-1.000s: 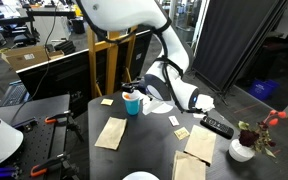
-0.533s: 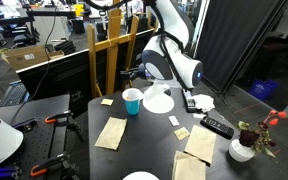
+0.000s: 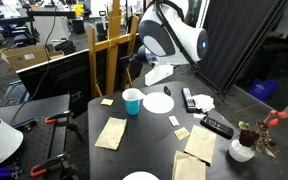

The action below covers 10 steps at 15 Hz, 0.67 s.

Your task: Move the blue cup to the left and put the orange marker inside it

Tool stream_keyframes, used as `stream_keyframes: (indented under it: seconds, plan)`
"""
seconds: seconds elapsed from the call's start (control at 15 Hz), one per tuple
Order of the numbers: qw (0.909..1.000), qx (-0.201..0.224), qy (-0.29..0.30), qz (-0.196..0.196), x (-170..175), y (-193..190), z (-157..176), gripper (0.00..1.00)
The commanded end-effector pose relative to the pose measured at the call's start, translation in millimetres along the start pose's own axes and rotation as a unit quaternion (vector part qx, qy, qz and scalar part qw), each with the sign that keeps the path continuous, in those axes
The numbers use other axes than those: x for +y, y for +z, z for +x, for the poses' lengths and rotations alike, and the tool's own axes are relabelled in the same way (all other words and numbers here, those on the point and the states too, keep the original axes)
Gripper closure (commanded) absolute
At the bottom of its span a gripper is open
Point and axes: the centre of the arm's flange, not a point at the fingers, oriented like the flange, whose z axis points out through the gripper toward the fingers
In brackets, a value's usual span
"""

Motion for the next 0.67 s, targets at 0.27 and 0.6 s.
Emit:
stream_keyframes:
  seconds: [0.27,0.6]
  plan:
    - [0.9998,-0.016,0.015,0.000,0,-10,15,0.00]
    - [0.9997,-0.016,0.016,0.000,-1,-10,15,0.00]
